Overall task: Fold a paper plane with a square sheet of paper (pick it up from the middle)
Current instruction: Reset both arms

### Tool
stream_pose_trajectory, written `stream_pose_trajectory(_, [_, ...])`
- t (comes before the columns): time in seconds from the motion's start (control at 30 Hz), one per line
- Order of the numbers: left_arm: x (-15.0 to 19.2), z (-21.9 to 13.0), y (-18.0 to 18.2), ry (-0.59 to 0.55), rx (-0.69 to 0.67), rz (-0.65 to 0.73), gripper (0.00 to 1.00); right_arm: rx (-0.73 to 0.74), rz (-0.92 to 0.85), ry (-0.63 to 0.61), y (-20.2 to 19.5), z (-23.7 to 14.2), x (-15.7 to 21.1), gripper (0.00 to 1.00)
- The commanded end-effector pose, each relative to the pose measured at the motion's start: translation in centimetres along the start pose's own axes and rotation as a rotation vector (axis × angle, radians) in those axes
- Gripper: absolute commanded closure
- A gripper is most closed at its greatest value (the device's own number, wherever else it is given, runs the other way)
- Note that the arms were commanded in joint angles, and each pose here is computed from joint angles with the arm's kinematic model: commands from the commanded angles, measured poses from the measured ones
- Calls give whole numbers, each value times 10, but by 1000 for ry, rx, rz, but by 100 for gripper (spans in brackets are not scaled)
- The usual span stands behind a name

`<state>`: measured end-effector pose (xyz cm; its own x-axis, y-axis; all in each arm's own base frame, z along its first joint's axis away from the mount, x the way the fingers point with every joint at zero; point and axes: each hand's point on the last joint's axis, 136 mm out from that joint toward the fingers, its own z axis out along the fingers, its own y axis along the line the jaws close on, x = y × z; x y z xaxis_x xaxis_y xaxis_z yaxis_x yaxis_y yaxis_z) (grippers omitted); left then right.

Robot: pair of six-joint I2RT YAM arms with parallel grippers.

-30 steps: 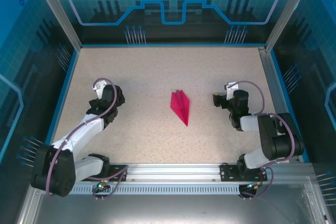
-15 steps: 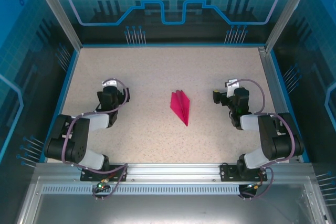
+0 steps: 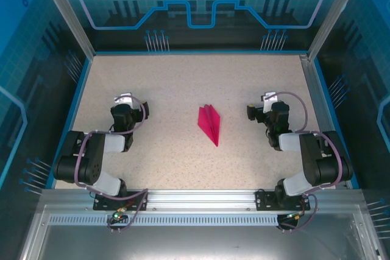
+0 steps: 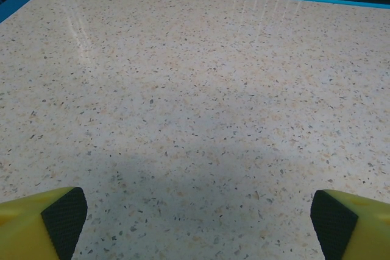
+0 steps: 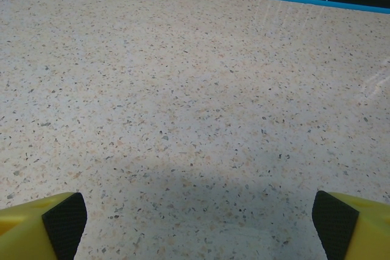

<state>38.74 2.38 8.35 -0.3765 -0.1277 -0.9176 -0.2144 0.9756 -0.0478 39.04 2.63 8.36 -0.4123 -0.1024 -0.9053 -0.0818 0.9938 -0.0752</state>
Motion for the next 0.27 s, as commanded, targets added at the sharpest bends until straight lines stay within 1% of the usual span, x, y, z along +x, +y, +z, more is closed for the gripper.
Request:
stream_pose_trajectory(0.0, [-9,-1,-6,-38,26,-5,1,14,3,-36,-3,1,-12,0])
stream_pose_trajectory(0.23, [-9,-1,-6,-38,28,-4,2,12,3,-37,-3,1,-12,1])
